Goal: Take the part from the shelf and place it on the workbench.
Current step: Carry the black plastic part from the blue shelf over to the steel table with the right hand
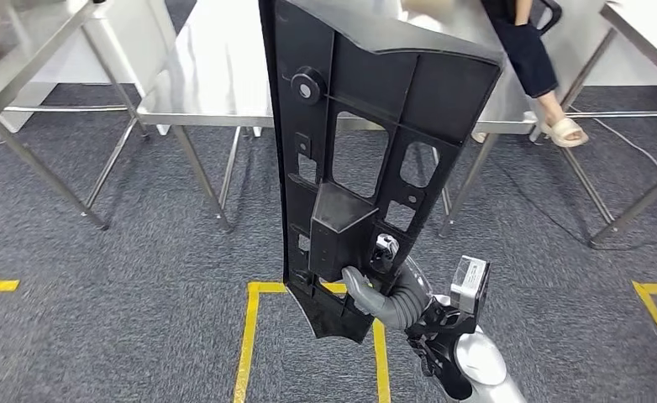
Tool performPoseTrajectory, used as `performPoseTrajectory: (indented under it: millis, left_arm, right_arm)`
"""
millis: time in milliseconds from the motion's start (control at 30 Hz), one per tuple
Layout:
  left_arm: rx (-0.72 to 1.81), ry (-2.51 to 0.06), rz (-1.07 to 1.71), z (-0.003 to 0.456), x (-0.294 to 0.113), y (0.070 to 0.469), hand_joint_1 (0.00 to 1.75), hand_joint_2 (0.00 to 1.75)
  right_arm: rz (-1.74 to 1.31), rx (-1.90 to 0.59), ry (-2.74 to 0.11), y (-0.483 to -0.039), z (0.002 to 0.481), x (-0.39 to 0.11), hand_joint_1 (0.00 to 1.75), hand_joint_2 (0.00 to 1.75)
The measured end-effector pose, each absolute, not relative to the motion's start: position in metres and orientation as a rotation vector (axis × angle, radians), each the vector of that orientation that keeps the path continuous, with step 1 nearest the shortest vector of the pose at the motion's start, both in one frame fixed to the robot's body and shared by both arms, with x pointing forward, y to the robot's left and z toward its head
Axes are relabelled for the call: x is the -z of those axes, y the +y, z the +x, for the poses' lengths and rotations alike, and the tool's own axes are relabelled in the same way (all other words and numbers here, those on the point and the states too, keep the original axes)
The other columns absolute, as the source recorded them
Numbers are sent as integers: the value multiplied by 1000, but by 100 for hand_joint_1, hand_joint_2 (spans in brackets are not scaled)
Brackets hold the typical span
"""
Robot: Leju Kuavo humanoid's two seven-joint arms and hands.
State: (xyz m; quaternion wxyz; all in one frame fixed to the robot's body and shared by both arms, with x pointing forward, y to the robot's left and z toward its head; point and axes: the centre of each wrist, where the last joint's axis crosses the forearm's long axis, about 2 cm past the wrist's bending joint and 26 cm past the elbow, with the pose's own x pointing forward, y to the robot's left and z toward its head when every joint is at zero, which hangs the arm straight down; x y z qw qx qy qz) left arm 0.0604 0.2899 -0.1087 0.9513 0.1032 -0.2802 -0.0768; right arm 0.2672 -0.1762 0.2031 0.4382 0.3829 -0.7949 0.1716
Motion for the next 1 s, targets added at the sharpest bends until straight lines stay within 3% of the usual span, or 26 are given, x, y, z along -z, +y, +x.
performPoseTrajectory:
  millis: [1000]
  left_arm:
    - [130,-567,186,60,109,290,0,175]
  right_arm:
    - [933,-444,-1981,-174,269,-203,175,175]
